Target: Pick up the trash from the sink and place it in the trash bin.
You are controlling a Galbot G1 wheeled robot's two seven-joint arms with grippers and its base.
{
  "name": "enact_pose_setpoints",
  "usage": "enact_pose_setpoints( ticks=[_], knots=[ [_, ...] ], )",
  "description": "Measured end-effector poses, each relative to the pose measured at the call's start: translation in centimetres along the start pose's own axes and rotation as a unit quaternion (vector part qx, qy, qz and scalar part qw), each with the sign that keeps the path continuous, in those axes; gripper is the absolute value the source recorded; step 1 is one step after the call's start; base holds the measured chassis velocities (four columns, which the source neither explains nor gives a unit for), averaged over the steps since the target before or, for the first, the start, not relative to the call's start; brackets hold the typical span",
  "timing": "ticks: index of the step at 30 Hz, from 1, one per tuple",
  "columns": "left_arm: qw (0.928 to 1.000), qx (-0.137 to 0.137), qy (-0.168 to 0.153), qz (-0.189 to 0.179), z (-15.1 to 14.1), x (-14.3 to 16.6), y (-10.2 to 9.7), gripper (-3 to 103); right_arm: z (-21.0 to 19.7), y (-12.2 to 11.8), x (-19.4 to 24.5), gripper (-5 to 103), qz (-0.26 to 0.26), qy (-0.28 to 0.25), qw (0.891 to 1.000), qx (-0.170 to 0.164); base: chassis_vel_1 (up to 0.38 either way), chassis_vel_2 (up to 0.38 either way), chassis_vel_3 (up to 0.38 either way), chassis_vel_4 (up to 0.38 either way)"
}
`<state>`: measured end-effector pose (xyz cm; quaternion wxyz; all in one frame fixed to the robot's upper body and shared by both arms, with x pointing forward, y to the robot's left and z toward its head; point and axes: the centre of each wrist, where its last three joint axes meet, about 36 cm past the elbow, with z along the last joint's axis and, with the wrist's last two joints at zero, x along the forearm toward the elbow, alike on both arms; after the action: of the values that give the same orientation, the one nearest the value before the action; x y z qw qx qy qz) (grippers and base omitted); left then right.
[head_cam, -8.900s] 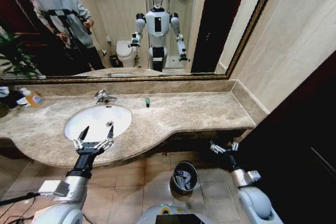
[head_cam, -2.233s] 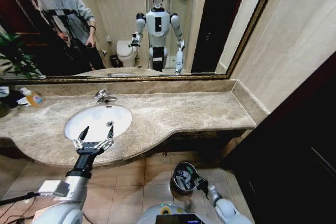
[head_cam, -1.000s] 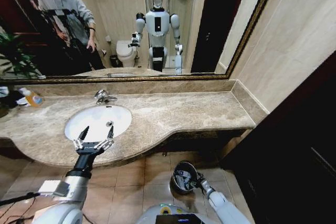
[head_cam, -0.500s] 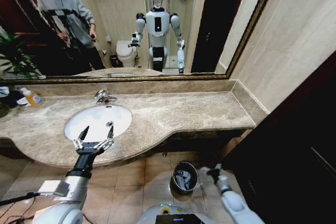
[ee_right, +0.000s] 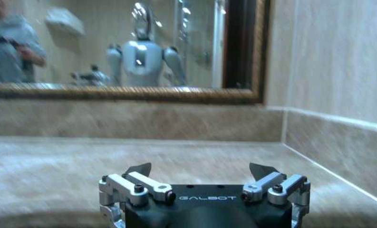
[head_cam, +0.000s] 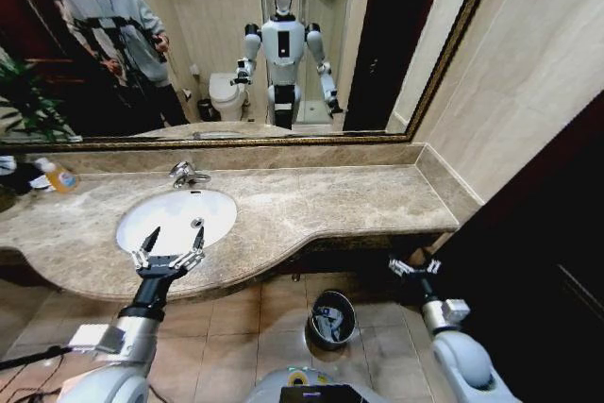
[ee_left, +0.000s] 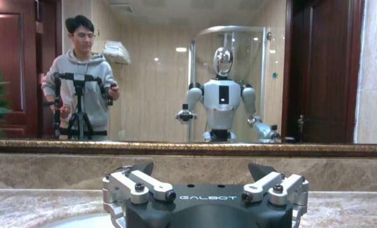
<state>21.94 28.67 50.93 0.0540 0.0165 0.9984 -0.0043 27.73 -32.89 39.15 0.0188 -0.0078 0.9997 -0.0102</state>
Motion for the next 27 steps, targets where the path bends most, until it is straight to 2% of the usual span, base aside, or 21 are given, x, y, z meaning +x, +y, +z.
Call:
enact_pose_setpoints(
  ticks=[6, 15, 27],
  knots=[
    [1.0000, 0.000, 0.000, 0.000, 0.0, 0.0, 0.0, 100, -2.0, 1.5, 0.2, 100, -0.031, -0.017, 0.999, -0.016, 0.000, 0.000, 0.000, 0.000],
    [1.0000, 0.000, 0.000, 0.000, 0.0, 0.0, 0.0, 100, -3.1, 1.8, -0.8, 100, -0.031, -0.036, 0.999, -0.005, 0.000, 0.000, 0.000, 0.000],
    [1.0000, 0.000, 0.000, 0.000, 0.0, 0.0, 0.0, 100, -3.1, 1.8, -0.8, 100, -0.029, -0.036, 0.999, -0.002, 0.000, 0.000, 0.000, 0.000]
  ],
)
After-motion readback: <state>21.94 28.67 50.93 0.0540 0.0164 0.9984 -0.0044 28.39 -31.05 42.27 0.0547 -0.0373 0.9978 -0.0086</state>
